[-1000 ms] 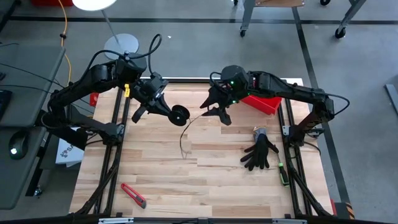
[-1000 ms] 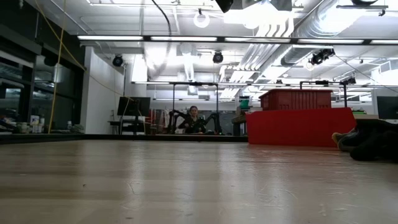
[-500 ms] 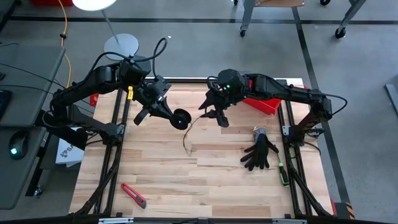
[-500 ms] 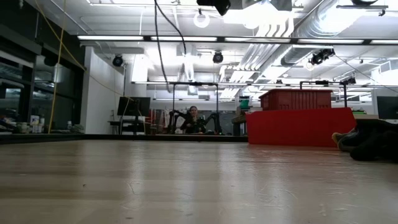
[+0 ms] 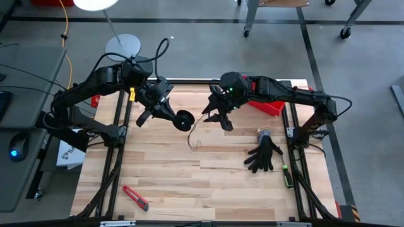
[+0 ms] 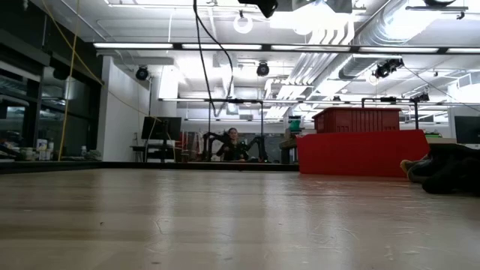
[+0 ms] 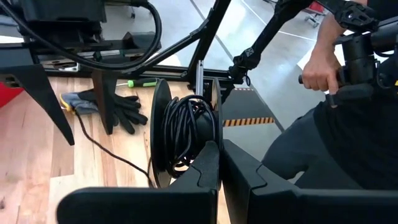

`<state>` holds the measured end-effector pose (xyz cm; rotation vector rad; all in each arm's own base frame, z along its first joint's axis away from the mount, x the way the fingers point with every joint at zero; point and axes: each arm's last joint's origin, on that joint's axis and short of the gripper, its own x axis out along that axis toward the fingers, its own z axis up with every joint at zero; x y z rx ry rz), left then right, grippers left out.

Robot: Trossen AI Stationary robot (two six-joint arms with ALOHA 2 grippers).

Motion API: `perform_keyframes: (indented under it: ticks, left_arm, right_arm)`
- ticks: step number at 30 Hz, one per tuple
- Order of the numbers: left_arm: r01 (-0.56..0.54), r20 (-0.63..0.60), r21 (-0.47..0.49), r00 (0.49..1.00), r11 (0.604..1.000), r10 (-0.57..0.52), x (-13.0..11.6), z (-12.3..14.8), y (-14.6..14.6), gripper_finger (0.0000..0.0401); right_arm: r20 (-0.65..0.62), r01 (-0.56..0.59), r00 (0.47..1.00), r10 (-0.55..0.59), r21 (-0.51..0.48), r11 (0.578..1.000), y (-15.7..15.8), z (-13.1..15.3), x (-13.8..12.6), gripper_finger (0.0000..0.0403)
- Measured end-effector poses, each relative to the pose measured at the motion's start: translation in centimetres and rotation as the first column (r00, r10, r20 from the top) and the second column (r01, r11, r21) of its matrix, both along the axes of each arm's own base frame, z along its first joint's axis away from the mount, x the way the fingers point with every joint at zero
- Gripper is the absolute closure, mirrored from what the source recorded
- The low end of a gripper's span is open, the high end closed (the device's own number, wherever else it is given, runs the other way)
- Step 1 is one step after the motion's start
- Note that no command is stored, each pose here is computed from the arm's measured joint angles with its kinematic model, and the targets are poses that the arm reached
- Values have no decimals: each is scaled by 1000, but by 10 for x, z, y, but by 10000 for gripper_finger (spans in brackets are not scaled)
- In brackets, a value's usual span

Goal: Coil cords
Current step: Coil the black wire on the spool

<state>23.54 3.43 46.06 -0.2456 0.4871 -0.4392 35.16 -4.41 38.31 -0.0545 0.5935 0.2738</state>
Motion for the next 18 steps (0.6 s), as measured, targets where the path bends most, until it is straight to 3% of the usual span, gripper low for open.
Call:
perform_keyframes:
  ticks: [8, 18]
  left_arm:
    - [-3, 0, 2, 1000, 1000, 3, 0, 0, 0, 401]
    - [-2, 6, 13, 1000, 1000, 2, 0, 0, 0, 401]
  right_arm:
    - [0, 11, 1000, -11, -9, 1000, -1, -1, 1, 254]
    - [4, -7, 1000, 7, -4, 1000, 9, 0, 2, 288]
